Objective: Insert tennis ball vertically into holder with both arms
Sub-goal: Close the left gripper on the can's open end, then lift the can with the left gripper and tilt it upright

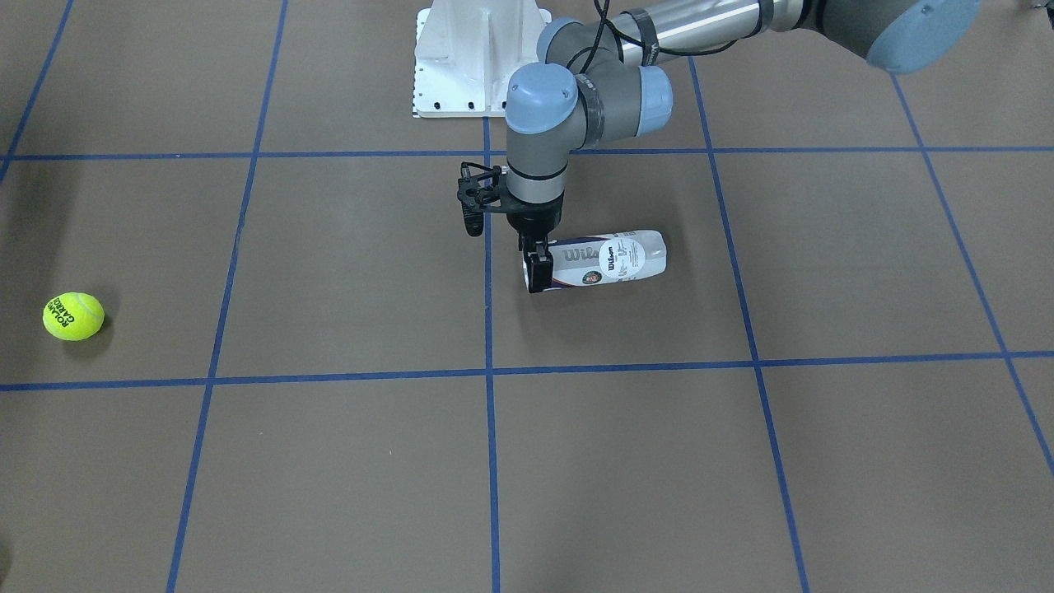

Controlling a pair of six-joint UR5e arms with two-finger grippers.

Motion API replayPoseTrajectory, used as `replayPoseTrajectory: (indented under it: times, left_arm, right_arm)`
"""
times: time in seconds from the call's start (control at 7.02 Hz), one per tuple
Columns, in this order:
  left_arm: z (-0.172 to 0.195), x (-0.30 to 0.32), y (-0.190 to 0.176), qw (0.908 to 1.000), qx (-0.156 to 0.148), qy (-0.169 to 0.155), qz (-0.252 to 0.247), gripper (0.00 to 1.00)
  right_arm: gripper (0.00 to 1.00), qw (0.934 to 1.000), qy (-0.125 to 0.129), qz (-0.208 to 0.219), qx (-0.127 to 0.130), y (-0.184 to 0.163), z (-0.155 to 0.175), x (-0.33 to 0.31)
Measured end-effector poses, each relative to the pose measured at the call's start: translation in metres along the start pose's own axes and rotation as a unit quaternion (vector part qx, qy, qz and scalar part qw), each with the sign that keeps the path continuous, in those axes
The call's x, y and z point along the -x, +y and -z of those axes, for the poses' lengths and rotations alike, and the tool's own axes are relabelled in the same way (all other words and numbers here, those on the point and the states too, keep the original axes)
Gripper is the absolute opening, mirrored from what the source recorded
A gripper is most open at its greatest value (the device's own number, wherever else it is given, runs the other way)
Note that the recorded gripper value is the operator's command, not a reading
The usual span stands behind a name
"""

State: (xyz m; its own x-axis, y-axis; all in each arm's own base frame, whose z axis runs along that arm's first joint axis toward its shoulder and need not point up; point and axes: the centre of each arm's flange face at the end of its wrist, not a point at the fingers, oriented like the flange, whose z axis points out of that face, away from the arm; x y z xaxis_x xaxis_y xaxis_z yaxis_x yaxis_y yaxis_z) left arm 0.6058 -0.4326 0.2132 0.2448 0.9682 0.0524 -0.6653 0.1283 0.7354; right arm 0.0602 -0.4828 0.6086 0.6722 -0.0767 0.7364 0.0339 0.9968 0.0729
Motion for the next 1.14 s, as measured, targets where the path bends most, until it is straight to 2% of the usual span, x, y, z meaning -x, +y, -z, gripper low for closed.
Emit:
replayPoseTrajectory:
  times: [0.14,0.28,0.43,0.71,0.85,1.0,1.14]
  left_arm:
    - [0.002,0.000,-0.001,1.0000,0.000,-0.007,0.001,0.45]
    - [0.011,0.001,-0.003,0.9999,-0.009,-0.012,0.002,0.45]
    - [0.028,0.003,-0.007,0.9996,-0.024,-0.018,0.002,0.40]
    - [0.086,0.014,-0.014,0.9949,-0.086,-0.036,0.039,0.39]
    - [0.116,0.021,-0.018,0.9858,-0.141,-0.046,0.079,0.39]
    - [0.138,0.028,-0.021,0.9701,-0.203,-0.061,0.118,0.39]
    - [0.155,0.034,-0.023,0.9462,-0.268,-0.080,0.162,0.39]
  right_arm:
    - [1.00,1.0000,0.000,0.001,-0.001,0.000,0.001,0.001]
    - [1.00,1.0000,0.000,0.002,-0.002,0.000,0.001,0.002]
    - [1.00,1.0000,0.000,0.003,-0.002,-0.001,0.002,0.002]
    - [1.00,1.0000,0.000,0.004,-0.004,-0.001,0.003,0.004]
    - [1.00,1.0000,-0.001,0.005,-0.005,-0.001,0.004,0.005]
    - [1.00,1.0000,-0.003,0.006,-0.006,-0.002,0.005,0.006]
    - [1.00,0.9999,-0.003,0.008,-0.007,-0.002,0.006,0.008]
